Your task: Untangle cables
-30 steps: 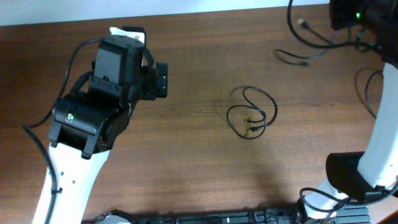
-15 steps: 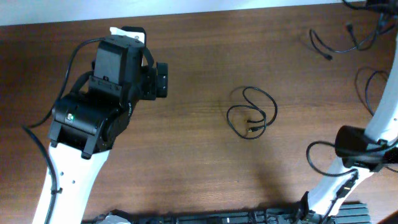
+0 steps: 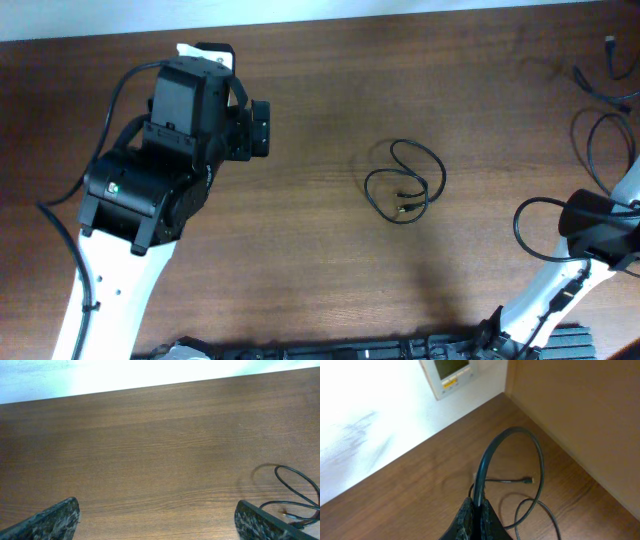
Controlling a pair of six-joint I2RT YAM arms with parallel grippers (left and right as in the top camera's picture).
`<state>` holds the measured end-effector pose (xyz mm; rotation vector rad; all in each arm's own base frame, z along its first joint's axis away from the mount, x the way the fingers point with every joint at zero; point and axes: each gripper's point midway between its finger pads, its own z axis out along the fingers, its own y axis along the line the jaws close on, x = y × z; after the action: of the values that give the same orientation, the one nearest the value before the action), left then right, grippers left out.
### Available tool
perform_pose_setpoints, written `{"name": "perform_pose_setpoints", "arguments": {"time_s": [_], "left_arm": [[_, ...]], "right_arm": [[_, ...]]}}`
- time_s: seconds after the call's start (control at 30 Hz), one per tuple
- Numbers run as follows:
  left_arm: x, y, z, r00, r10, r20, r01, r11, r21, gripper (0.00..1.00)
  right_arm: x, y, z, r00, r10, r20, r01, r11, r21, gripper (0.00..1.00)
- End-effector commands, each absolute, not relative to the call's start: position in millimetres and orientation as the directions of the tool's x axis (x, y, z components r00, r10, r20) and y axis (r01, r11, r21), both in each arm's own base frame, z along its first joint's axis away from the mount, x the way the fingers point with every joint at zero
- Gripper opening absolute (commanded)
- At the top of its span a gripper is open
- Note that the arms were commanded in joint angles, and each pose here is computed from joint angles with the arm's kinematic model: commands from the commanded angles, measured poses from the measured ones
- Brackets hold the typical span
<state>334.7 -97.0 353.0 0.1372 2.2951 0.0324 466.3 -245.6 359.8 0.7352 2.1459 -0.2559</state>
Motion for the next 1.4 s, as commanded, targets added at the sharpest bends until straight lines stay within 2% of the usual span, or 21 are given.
{"name": "perform_pose_setpoints", "arguments": {"time_s": [0.0, 0.17, 0.43, 0.47, 0.5, 0.53, 0.57, 0.63, 0.7, 0.8, 0.93, 1.03, 1.17, 1.3, 1.37], "left_arm": [[335, -95, 358, -0.651, 0.090, -0.754, 0.073, 0.996, 0.055, 0.99], [335, -95, 358, -0.651, 0.090, -0.753, 0.073, 0.996, 0.055, 0.99], [335, -95, 358, -0.651, 0.090, -0.754, 0.073, 0.996, 0.055, 0.99], [335, -95, 358, -0.651, 0.090, -0.754, 0.073, 0.996, 0.055, 0.99], [335, -95, 358, -0.651, 0.090, -0.754, 0.073, 0.996, 0.055, 0.99], [335, -95, 358, -0.651, 0.090, -0.754, 0.073, 0.996, 0.055, 0.99], [335, -95, 358, -0.651, 0.090, -0.753, 0.073, 0.996, 0.055, 0.99], [335, -95, 358, -0.651, 0.090, -0.753, 0.073, 0.996, 0.055, 0.99], [335, -95, 358, -0.651, 0.090, -0.754, 0.073, 0.996, 0.055, 0.99], [335, -95, 358, -0.651, 0.090, -0.754, 0.073, 0.996, 0.055, 0.99], [335, -95, 358, -0.651, 0.090, -0.754, 0.074, 0.996, 0.056, 0.99], [335, -95, 358, -0.651, 0.090, -0.754, 0.073, 0.996, 0.055, 0.99], [335, -95, 358, -0.651, 0.090, -0.753, 0.073, 0.996, 0.055, 0.99], [335, -95, 358, -0.651, 0.090, -0.754, 0.073, 0.996, 0.055, 0.99], [335, -95, 358, -0.651, 0.090, -0.754, 0.073, 0.996, 0.055, 0.99]], "right_arm": [[479, -240, 347, -0.493, 0.435, -0.753, 0.557, 0.823, 0.111, 0.04], [493, -247, 305, -0.547, 0.462, -0.698, 0.566, 0.819, 0.098, 0.04], [502, -251, 201, -0.679, 0.526, -0.512, 0.583, 0.811, 0.060, 0.05], [500, -250, 191, -0.692, 0.532, -0.488, 0.584, 0.810, 0.055, 0.19], [499, -249, 182, -0.703, 0.536, -0.467, 0.584, 0.810, 0.051, 0.38], [495, -247, 175, -0.713, 0.542, -0.445, 0.586, 0.809, 0.046, 0.66], [492, -246, 166, -0.728, 0.541, -0.420, 0.582, 0.813, 0.038, 0.85], [485, -243, 156, -0.749, 0.543, -0.380, 0.577, 0.816, 0.028, 0.98], [482, -235, 151, -0.786, 0.510, -0.350, 0.533, 0.845, 0.036, 0.99], [484, -208, 149, -0.861, 0.400, -0.315, 0.379, 0.917, 0.128, 0.99], [481, -185, 151, -0.875, 0.399, -0.274, 0.342, 0.910, 0.234, 0.99], [480, -159, 159, -0.902, 0.340, -0.267, 0.241, 0.908, 0.343, 0.99], [470, -115, 167, -0.949, 0.177, -0.261, 0.050, 0.901, 0.430, 0.99], [449, -63, 166, -0.971, -0.082, -0.226, -0.176, 0.882, 0.437, 0.99], [451, -39, 164, -0.966, -0.136, -0.218, -0.221, 0.874, 0.432, 0.98]]}}
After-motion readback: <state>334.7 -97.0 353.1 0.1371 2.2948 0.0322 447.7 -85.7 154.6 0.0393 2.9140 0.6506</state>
